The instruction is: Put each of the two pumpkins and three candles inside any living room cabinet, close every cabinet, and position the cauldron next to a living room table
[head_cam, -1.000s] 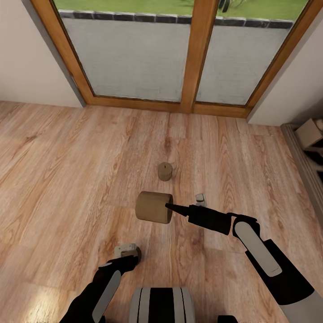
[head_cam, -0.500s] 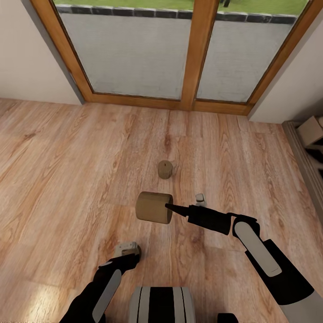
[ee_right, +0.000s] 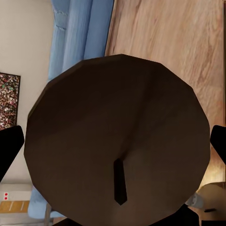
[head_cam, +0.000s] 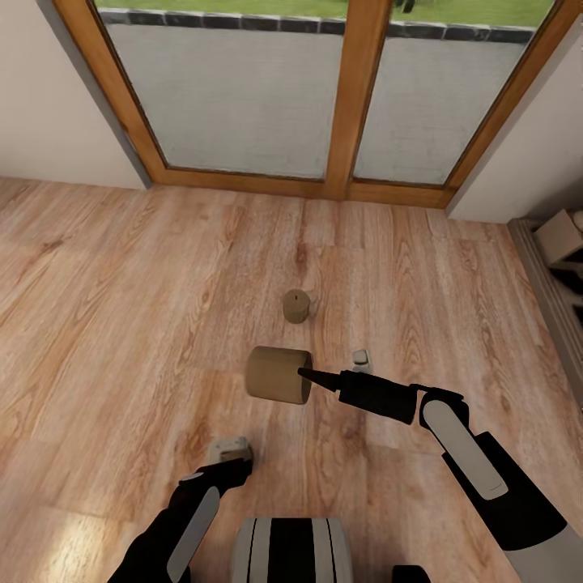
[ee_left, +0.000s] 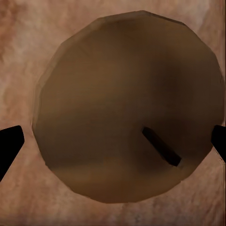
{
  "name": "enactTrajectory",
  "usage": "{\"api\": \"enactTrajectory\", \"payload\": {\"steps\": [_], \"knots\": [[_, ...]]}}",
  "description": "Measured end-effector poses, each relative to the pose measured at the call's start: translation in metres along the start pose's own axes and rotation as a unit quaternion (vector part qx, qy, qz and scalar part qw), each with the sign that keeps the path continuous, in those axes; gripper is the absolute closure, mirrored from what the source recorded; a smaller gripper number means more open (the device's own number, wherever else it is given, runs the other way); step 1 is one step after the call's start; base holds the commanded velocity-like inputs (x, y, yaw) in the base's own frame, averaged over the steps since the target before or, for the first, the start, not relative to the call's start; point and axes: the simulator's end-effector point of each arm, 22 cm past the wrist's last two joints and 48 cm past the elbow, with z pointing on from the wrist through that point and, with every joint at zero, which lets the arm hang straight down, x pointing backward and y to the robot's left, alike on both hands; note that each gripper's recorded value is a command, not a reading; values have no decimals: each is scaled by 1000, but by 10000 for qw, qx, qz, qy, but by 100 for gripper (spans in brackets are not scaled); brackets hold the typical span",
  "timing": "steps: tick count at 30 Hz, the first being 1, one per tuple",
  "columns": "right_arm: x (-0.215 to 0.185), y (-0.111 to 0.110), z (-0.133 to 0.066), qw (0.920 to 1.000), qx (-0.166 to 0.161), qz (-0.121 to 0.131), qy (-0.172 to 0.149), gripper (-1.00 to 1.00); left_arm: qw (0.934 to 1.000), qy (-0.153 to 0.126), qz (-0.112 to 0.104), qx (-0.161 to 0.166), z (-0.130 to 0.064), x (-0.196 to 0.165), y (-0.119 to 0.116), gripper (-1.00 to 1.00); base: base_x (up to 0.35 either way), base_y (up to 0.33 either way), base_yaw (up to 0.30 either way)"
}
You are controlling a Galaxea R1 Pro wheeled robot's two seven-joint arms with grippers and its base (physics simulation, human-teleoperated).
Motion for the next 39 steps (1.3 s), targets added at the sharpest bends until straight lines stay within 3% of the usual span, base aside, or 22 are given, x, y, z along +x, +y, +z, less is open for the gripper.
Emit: {"api": "enactTrajectory", "payload": {"steps": [24, 25, 39], "knots": [[0, 0, 0, 10000, 0, 4, -1, 100, 10000, -7, -10, -9, 0, -1, 1, -100, 0, -6, 0], [0, 0, 0, 10000, 1, 4, -1, 100, 10000, -15, -16, -9, 0, -1, 2, 100, 0, 0, 0], [0, 0, 0, 10000, -2, 4, -1, 100, 9999, -97, -45, -22, 0, -5, 3, 100, 0, 0, 0]]}}
